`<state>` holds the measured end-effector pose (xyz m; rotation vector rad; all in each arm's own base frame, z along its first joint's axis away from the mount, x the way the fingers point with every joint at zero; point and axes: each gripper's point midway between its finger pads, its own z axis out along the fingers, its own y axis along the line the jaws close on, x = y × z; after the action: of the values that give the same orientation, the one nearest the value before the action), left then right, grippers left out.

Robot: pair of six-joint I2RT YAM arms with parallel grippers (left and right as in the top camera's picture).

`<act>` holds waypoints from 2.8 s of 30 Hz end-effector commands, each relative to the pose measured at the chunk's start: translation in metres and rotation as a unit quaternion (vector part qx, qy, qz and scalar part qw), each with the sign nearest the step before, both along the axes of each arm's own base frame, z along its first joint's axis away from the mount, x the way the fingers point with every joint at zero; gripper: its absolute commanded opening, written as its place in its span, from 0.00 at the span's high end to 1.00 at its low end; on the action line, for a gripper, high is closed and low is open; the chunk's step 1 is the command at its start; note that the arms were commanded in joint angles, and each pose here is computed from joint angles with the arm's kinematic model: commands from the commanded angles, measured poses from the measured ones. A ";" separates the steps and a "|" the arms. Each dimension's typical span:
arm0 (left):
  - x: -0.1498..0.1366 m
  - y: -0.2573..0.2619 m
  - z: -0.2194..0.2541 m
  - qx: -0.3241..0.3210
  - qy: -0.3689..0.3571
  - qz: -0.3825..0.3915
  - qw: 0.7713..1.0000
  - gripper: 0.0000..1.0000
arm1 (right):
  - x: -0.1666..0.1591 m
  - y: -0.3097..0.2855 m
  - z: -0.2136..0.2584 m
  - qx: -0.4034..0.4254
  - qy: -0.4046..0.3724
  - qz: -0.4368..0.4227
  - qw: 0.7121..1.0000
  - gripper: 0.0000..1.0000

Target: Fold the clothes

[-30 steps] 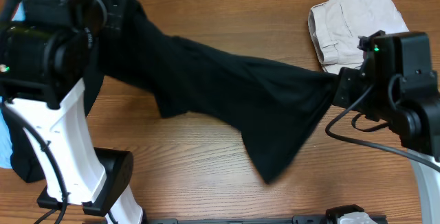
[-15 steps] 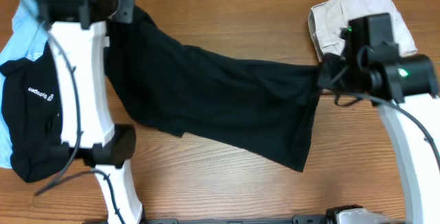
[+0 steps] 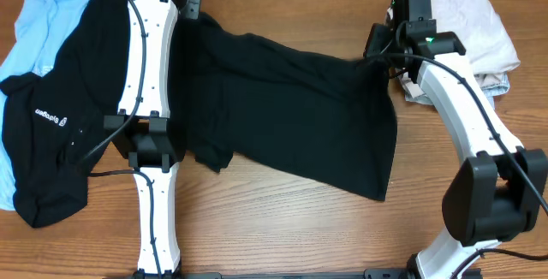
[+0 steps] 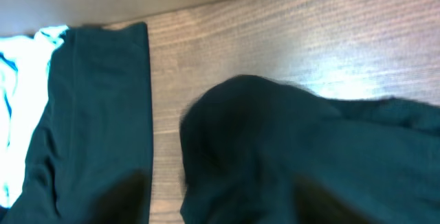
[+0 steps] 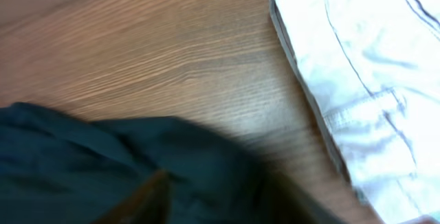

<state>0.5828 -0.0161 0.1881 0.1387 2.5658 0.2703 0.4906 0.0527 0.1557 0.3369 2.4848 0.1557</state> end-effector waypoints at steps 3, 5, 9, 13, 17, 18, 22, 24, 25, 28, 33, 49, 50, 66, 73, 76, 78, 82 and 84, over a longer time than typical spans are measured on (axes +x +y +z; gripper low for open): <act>-0.015 0.000 0.066 -0.029 -0.058 0.016 0.998 0.00 | -0.002 -0.011 0.057 -0.001 -0.044 -0.009 0.999 0.38; -0.036 -0.006 0.099 -0.049 -0.071 0.002 0.996 0.00 | -0.019 -0.007 0.086 0.013 -0.048 0.002 0.999 0.32; -0.082 -0.011 0.165 -0.078 -0.110 -0.008 0.991 0.00 | -0.069 0.003 0.143 0.050 -0.060 0.025 0.997 0.21; -0.127 -0.022 0.215 -0.112 -0.142 -0.038 0.983 0.00 | -0.130 0.009 0.184 0.085 -0.071 0.037 0.993 0.07; -0.165 -0.018 0.247 -0.123 -0.166 -0.029 0.978 0.00 | -0.177 -0.004 0.200 0.077 -0.070 0.011 0.994 0.05; -0.175 -0.018 0.251 -0.128 -0.168 -0.025 0.977 0.00 | -0.188 -0.005 0.201 0.077 -0.067 0.011 0.995 0.05; -0.196 -0.031 0.249 -0.176 -0.141 -0.021 0.974 0.00 | -0.227 -0.014 0.191 0.093 -0.024 -0.042 0.994 0.04; -0.196 -0.038 0.237 -0.184 -0.116 -0.017 0.976 0.00 | -0.238 -0.016 0.176 0.102 0.014 -0.066 0.992 0.04; -0.197 -0.040 0.226 -0.185 -0.095 -0.012 0.978 0.00 | -0.244 -0.016 0.166 0.105 0.037 -0.078 0.991 0.02; -0.201 -0.042 0.189 -0.180 -0.026 0.011 0.983 0.00 | -0.253 -0.019 0.136 0.100 0.089 -0.099 0.986 0.00; -0.230 -0.029 0.103 -0.158 0.124 0.094 0.975 0.00 | -0.260 -0.020 0.074 0.091 0.164 -0.128 0.974 0.00; -0.301 -0.044 -0.086 -0.146 0.323 0.151 0.923 0.16 | -0.254 -0.008 -0.008 0.110 0.199 -0.105 0.968 0.00; -0.304 -0.046 -0.097 -0.143 0.326 0.149 0.923 0.19 | -0.254 -0.008 -0.008 0.109 0.199 -0.103 0.969 0.00; -0.294 -0.038 -0.175 -0.108 0.249 0.136 0.953 0.35 | -0.254 -0.008 -0.009 0.109 0.199 -0.103 0.968 0.00; -0.296 -0.032 -0.177 -0.091 0.248 0.141 0.954 0.88 | -0.255 -0.008 -0.009 0.109 0.200 -0.103 0.968 0.00; -0.301 -0.031 -0.176 -0.088 0.258 0.142 0.952 0.96 | -0.254 -0.008 -0.010 0.109 0.202 -0.105 0.968 0.01; -0.303 -0.034 -0.174 -0.097 0.268 0.139 0.948 0.96 | -0.254 -0.007 -0.013 0.110 0.209 -0.105 0.966 0.04; -0.298 -0.043 -0.159 -0.120 0.277 0.129 0.944 0.96 | -0.257 0.000 -0.027 0.119 0.240 -0.100 0.958 0.09; -0.288 -0.046 -0.143 -0.122 0.273 0.110 0.948 0.96 | -0.263 0.001 -0.049 0.116 0.274 -0.112 0.948 0.13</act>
<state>0.2690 -0.0524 0.0184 -0.2508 3.2082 0.0807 0.2381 0.0489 0.1323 0.8103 2.8647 0.3082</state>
